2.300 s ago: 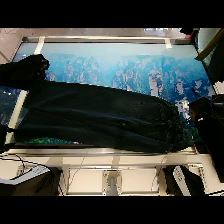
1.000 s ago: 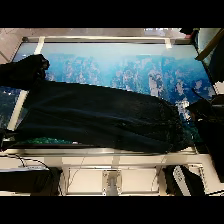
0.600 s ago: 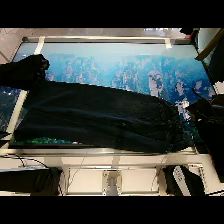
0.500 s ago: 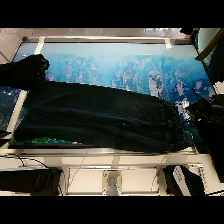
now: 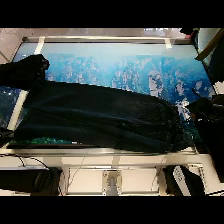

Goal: Fold the clothes and pants, and hang the long-sleeved shirts on hangers.

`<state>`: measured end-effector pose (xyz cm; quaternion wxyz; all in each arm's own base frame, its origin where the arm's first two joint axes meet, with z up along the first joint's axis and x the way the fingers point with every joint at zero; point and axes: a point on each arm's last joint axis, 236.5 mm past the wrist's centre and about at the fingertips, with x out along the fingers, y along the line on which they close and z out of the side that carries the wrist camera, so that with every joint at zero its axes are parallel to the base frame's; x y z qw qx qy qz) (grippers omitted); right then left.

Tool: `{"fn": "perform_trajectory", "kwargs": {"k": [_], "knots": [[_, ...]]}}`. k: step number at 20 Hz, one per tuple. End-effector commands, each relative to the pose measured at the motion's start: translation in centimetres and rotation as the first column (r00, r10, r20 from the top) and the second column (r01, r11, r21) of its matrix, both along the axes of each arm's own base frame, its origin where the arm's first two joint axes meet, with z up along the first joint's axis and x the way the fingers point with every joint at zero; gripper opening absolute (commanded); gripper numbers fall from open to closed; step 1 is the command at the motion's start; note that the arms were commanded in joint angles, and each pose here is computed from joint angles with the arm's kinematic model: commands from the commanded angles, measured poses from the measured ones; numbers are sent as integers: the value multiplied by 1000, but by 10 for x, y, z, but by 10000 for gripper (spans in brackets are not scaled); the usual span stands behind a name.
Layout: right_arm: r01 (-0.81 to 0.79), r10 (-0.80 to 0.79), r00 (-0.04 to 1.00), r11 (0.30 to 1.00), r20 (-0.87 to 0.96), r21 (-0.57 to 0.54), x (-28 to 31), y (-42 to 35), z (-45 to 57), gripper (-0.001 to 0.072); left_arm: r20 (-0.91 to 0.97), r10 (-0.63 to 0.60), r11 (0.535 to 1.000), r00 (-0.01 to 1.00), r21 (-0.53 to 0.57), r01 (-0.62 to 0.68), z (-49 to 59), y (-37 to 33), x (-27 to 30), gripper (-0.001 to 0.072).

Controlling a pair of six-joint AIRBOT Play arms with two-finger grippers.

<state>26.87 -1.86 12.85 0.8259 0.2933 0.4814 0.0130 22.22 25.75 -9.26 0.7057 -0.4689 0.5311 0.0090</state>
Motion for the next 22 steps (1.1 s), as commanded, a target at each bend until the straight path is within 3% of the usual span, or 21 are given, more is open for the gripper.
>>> {"fn": "perform_trajectory", "kwargs": {"k": [1,4,6,9,14,18,22], "knots": [[8,-8,1000,1000,8,1,2,-1,1,347,1,-65,997,998,-46,65,1,-19,8,470],[11,-11,1000,1000,3,-8,1,-3,0,347,4,-93,993,996,-67,93,4,-27,9,458],[12,-12,1000,1000,4,-11,1,-3,0,347,5,-98,992,995,-78,98,5,-29,8,178],[19,-19,1000,1000,13,-17,4,-5,1,347,8,-112,988,994,-102,112,9,-34,6,22],[44,-44,999,991,0,-124,-1,-27,6,347,118,-82,995,990,-41,87,45,-16,32,21],[88,-104,993,962,-48,-259,-17,-58,8,348,207,-92,992,974,98,73,95,8,51,21],[218,-249,945,963,-210,-161,-54,-80,-54,348,208,-97,992,973,103,76,100,6,49,21]]}}
